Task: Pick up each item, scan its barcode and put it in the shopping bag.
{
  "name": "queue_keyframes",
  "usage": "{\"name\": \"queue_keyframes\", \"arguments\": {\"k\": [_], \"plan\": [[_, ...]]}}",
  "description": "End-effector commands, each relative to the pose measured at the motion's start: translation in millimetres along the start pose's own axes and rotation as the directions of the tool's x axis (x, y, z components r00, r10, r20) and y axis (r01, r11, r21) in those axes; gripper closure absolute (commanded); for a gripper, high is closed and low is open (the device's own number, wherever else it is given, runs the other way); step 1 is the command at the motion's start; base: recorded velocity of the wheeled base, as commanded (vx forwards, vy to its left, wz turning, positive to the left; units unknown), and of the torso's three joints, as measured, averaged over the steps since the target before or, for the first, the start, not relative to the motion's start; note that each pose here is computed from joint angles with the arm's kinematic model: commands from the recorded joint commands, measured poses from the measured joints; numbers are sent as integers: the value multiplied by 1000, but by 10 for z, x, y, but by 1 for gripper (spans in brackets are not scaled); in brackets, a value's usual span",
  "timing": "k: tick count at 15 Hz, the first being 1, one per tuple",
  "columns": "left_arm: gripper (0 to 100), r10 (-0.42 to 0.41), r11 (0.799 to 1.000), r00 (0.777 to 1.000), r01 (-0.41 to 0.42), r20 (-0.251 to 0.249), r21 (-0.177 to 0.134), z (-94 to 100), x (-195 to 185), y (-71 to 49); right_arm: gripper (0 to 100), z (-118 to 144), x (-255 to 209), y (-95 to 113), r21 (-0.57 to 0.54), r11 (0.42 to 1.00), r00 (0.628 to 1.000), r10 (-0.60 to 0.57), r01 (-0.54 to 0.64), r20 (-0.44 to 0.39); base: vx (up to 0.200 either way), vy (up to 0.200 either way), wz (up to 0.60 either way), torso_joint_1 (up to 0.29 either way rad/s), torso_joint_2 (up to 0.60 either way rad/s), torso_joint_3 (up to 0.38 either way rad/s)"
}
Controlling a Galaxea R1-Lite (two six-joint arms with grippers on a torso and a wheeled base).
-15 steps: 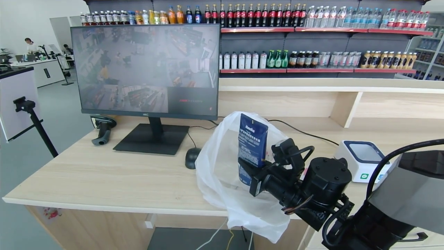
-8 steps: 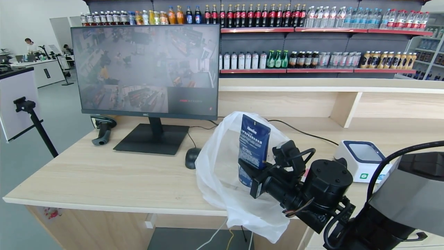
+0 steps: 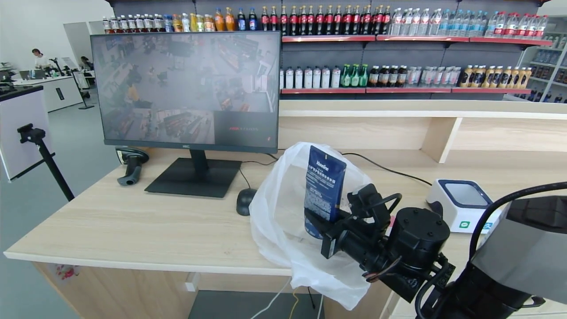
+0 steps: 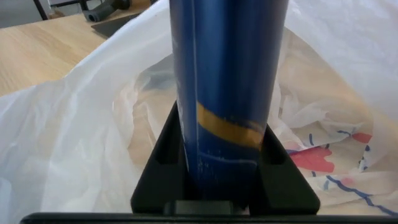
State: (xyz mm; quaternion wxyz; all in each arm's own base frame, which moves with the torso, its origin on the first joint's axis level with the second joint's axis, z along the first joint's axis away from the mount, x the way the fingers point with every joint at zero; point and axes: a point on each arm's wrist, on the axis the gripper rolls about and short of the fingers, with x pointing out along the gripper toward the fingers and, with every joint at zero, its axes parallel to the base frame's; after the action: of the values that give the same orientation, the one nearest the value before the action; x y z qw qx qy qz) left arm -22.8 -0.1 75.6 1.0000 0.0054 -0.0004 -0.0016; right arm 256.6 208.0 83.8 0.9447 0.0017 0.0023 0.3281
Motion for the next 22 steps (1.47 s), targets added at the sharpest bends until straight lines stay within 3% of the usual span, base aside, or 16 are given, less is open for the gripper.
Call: {"name": "queue_keyframes", "arguments": {"k": [1, 13, 20, 22], "plan": [[0, 0, 1000, 1000, 0, 1, 0, 0, 0, 0, 0, -31, 7, 2, 0, 1000, 1000, 0, 0, -6, 0, 0, 0, 0, 0, 0], [0, 0, 1000, 1000, 0, 1, 0, 0, 0, 0, 0, 121, -58, -19, 1, 1000, 999, -9, 9, 35, 0, 0, 0, 0, 0, 0], [0, 0, 1000, 1000, 0, 4, 3, 3, 0, 0, 0, 368, -448, -118, 1, 999, 997, -44, 44, 66, 0, 0, 0, 0, 0, 0], [0, 0, 1000, 1000, 0, 1, 1, 0, 0, 0, 0, 423, -606, -126, 1, 999, 996, -48, 48, 69, -200, 0, 0, 5, 0, 0]]}}
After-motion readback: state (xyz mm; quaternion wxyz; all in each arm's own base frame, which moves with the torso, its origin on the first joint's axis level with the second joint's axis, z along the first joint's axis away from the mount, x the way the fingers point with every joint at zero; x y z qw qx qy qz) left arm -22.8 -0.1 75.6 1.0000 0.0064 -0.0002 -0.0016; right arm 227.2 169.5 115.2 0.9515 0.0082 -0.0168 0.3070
